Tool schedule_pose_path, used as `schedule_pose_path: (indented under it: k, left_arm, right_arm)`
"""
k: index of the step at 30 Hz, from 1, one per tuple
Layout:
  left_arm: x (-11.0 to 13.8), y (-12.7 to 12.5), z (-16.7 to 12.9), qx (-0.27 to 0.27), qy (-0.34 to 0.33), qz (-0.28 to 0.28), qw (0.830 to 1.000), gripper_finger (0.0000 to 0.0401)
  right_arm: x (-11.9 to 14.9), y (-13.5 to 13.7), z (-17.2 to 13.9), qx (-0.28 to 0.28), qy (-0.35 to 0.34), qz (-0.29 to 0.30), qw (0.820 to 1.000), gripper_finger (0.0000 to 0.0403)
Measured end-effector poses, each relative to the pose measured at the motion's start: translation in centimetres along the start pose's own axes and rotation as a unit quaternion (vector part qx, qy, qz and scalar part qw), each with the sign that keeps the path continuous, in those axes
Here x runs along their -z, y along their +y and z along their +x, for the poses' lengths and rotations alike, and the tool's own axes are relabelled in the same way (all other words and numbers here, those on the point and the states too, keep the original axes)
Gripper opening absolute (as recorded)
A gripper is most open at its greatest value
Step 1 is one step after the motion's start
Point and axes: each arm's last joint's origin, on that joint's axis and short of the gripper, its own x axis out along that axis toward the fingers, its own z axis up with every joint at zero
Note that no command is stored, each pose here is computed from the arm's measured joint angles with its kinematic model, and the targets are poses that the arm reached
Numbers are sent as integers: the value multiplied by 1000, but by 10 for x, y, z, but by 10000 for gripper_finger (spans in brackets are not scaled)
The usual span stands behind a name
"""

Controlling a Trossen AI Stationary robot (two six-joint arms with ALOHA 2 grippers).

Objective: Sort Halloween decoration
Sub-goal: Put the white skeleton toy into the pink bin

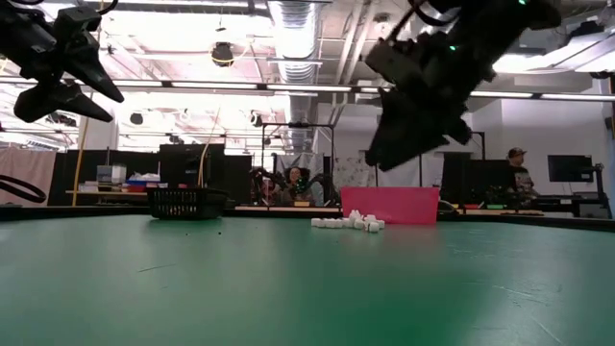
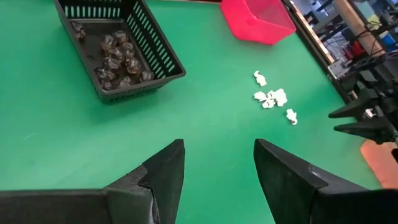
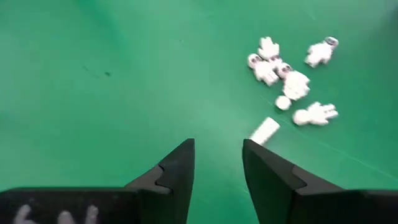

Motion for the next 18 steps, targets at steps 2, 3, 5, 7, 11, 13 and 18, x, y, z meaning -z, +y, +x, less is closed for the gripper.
schedule_pose_path:
  k: [2,3,5,7,11,13,18]
  left_arm:
    - [0,0,0,-2,-1,1,1000,183]
    - [0,0,0,-4,-3,1,1000,183]
    - [0,1,0,-10,-11,2,1000,183]
    - [-1,2,0,-17,-18,4,1000,183]
    - [-1,3,0,-29,-26,8,999,183]
    - [-1,3,0,-30,-27,8,999,183]
    - [0,4,0,-32,-28,9,999,183]
  right_arm:
    - [3,-5,3,14,-4,-2,1000,178]
    - [5,-9,6,20,-3,-2,1000,188]
    - [7,-16,10,33,2,5,999,205]
    - [6,-17,15,39,0,14,999,221]
    - [9,-15,31,38,-8,25,999,240]
    - [14,-13,43,34,-4,27,999,242]
    - [25,-20,66,65,11,42,997,238]
